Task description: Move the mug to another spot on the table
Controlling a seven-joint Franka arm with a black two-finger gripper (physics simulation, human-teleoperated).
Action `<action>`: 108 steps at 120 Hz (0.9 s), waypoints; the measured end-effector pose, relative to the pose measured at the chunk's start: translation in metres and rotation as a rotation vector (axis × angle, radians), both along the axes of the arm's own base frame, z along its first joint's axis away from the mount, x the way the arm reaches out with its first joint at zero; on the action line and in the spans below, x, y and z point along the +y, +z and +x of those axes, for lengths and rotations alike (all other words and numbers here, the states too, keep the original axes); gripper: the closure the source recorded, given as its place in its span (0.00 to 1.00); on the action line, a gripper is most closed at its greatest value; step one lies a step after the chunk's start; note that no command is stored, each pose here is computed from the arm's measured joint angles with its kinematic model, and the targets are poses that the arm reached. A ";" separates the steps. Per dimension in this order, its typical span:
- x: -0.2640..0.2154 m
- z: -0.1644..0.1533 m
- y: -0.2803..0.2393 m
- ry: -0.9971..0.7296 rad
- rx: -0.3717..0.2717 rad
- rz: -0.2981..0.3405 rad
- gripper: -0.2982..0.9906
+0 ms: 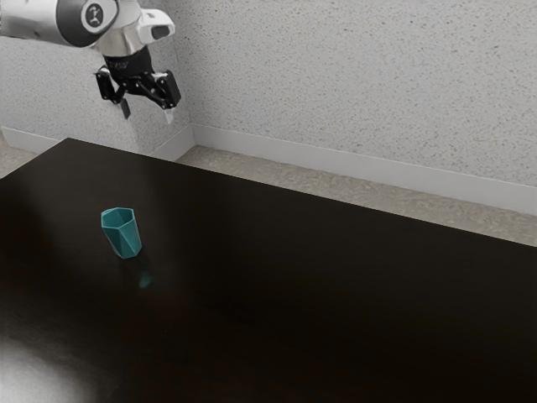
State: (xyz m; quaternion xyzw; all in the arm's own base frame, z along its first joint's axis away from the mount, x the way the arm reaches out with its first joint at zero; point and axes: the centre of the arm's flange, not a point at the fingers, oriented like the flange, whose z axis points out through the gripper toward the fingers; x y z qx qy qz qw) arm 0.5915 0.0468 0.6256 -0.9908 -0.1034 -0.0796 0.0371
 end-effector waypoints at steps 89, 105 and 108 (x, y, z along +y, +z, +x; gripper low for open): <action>0.195 0.016 -0.157 0.329 0.084 -0.062 0.23; 0.223 0.016 -0.210 0.507 0.104 -0.114 0.23; 0.230 0.015 -0.220 0.543 0.107 -0.126 0.23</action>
